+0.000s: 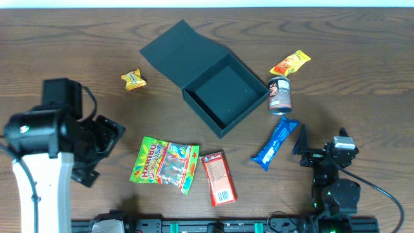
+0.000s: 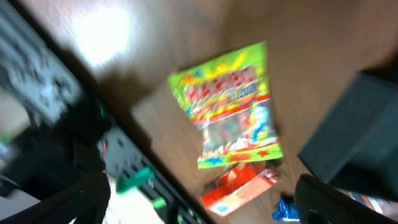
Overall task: Pack container
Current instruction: 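Move the left gripper toward the red Hello Panda box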
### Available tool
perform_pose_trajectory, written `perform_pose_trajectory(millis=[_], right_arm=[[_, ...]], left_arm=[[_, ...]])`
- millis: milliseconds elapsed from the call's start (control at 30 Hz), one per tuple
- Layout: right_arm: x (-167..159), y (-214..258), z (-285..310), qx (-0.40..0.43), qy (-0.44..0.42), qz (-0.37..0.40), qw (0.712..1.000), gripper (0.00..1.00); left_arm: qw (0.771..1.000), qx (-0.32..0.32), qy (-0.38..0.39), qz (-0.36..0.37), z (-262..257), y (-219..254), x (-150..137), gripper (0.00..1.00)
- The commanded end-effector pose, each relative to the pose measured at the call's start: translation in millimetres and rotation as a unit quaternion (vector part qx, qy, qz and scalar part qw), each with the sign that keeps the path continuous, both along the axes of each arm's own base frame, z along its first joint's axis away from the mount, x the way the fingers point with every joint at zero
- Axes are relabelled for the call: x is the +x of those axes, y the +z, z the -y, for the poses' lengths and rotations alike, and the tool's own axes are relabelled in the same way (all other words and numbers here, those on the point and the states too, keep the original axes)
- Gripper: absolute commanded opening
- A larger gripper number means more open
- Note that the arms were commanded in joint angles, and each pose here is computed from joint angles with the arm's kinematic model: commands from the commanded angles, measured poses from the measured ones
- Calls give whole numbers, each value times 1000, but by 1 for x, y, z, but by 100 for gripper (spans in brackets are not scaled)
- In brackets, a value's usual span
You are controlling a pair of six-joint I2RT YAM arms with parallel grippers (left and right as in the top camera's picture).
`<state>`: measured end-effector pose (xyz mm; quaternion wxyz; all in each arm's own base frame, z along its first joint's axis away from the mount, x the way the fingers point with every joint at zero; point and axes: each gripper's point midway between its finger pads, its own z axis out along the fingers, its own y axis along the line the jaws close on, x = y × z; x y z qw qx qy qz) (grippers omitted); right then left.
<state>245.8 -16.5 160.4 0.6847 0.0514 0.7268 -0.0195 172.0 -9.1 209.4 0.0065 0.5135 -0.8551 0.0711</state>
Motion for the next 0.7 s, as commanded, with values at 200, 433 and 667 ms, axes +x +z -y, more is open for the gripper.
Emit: perform_pose_trajectory(millis=[200, 433, 667], right_arm=[[0, -1, 3, 3, -6, 0, 1000, 99], [0, -1, 3, 3, -6, 0, 1000, 99], [0, -1, 3, 3, -6, 0, 1000, 99]], left_arm=[[978, -90, 120, -142, 33, -108, -38, 95], [983, -137, 88, -90, 47, -146, -22, 95], [993, -91, -75, -8, 65, -148, 4, 96]])
